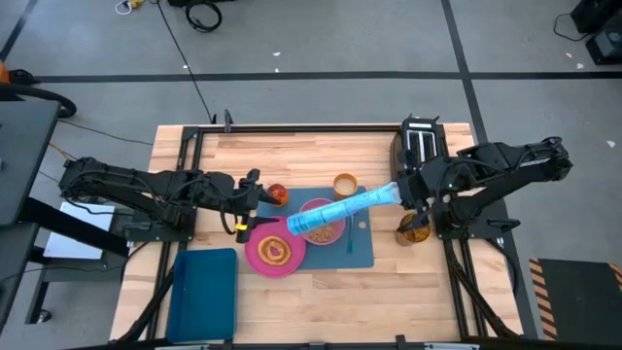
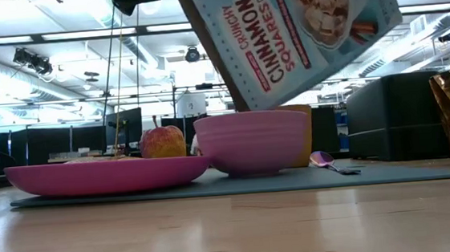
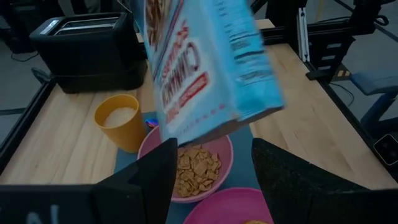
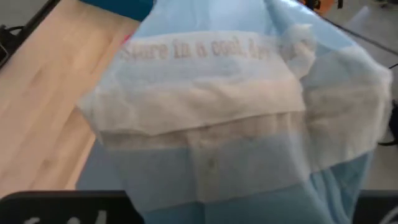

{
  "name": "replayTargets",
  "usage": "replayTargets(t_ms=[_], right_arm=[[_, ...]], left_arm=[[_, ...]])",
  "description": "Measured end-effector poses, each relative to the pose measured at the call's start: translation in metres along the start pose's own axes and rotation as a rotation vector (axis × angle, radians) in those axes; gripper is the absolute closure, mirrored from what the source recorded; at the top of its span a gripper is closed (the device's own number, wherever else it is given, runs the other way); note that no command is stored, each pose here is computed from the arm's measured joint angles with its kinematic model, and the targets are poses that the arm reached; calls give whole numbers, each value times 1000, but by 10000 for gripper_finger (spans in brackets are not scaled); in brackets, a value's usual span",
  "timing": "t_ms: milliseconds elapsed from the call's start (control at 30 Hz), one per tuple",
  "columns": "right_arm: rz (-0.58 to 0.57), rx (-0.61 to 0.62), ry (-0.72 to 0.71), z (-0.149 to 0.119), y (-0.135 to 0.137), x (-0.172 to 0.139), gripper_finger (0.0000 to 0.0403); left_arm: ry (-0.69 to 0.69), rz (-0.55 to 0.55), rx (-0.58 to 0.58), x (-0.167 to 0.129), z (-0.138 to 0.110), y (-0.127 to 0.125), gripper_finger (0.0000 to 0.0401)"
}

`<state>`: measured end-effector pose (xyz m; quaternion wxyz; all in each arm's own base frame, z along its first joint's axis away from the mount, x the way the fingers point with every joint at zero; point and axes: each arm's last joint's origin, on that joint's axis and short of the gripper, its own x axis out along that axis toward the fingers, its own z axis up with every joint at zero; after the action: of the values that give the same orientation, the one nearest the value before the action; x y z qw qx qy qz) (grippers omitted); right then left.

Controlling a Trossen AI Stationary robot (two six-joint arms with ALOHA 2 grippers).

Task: Arrange a breakfast setting
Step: Pour the cereal from the blue cereal box into the pink bowl

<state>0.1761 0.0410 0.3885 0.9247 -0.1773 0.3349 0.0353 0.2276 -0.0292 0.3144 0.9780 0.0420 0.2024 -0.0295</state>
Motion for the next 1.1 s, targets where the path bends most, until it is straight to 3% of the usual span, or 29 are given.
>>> replayTargets(t_ms=[400,900,967,1033,1100], right_arm=[[30,-72,106,28,-4,16,281],[19,-22,131,31,-5,20,281],[60,-75,132,31,-3,21,281],[-4,-35,172,28,-4,21,281],[39,-44,142,31,-4,21,281]], left_arm=[[17,0,10,0,-2,0,186],[52,-3,5,-1,-5,0,186],[52,-3,5,-1,-5,0,186],[52,-2,8,-1,-5,0,186],[52,-3,10,-1,-5,0,186]])
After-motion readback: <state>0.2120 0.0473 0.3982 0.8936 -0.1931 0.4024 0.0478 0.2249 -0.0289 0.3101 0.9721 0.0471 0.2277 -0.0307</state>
